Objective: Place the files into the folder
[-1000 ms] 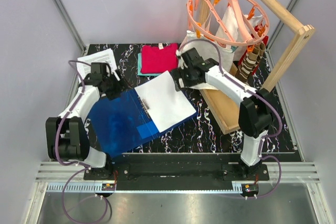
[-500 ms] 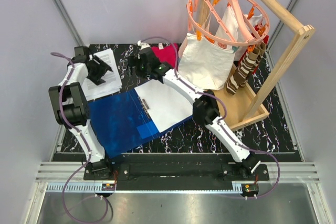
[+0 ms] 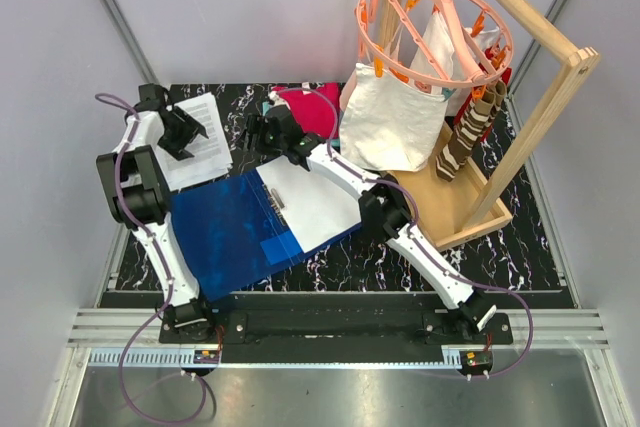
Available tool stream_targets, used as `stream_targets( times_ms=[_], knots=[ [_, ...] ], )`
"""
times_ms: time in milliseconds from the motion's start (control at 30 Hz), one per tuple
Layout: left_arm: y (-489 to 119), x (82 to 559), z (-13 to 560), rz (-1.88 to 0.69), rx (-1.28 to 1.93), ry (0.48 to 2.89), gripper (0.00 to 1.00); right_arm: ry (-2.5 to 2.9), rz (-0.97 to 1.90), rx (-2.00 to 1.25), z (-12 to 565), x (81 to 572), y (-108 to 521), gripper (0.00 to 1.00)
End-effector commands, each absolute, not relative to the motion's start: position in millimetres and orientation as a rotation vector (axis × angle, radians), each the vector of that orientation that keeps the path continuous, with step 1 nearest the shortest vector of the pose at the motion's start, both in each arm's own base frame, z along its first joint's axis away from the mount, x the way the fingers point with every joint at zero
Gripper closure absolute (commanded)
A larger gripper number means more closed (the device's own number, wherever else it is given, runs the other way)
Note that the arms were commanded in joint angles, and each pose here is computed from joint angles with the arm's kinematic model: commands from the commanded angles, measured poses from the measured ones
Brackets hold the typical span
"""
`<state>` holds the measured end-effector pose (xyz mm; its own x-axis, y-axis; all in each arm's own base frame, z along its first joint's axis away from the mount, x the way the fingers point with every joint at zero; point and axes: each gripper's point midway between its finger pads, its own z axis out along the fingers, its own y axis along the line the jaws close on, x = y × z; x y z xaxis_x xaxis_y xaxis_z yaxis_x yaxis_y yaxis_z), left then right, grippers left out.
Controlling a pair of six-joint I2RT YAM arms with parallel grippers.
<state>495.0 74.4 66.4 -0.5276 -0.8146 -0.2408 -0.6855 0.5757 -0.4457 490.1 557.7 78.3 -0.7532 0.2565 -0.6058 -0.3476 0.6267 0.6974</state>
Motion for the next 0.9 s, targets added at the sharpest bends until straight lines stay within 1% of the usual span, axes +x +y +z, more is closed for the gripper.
stream_targets(
  times_ms=[0,67,100,133,200,233,267,333,400,467,500,567,633,667,700,833,867],
  knots=[
    [65,503,107,-0.156,-0.879,2.400,0.28,2.109,1.007,-0.167,145,490,533,0.17],
    [72,502,105,0.037,-0.852,2.415,0.26,2.164,0.910,-0.212,150,483,513,0.13],
    [62,497,100,0.077,-0.844,2.453,0.26,2.178,0.889,-0.227,169,475,500,0.09],
    [61,504,108,0.099,-0.845,2.434,0.26,2.174,0.863,-0.249,179,475,490,0.07],
    [45,506,97,0.136,-0.794,2.487,0.26,2.173,0.814,-0.261,210,463,465,0.05],
    [42,513,104,0.159,-0.772,2.470,0.27,2.156,0.785,-0.288,221,463,452,0.02],
    [44,514,101,0.223,-0.765,2.463,0.27,2.149,0.766,-0.302,230,459,444,0.01],
    [40,521,102,0.247,-0.733,2.451,0.27,2.118,0.751,-0.335,260,448,417,0.00],
    [27,523,91,0.250,-0.693,2.487,0.28,2.082,0.775,-0.349,288,431,398,0.00],
    [26,521,80,0.260,-0.690,2.516,0.31,2.048,0.786,-0.366,304,424,382,0.00],
    [24,520,76,0.262,-0.674,2.532,0.32,2.012,0.808,-0.372,316,412,372,0.00],
    [19,517,66,0.265,-0.655,2.567,0.32,1.982,0.829,-0.363,324,398,351,0.00],
    [19,515,59,0.293,-0.644,2.583,0.31,1.921,0.888,-0.350,337,393,345,0.01],
    [18,513,57,0.295,-0.644,2.590,0.31,1.941,0.889,-0.332,326,392,337,0.00],
    [17,511,55,0.295,-0.650,2.597,0.30,1.901,0.918,-0.334,339,387,333,0.00],
    [15,503,48,0.291,-0.658,2.628,0.31,1.924,0.912,-0.321,327,383,322,0.00],
    [14,503,46,0.285,-0.659,2.633,0.33,1.940,0.912,-0.322,319,383,322,0.00]
  ],
)
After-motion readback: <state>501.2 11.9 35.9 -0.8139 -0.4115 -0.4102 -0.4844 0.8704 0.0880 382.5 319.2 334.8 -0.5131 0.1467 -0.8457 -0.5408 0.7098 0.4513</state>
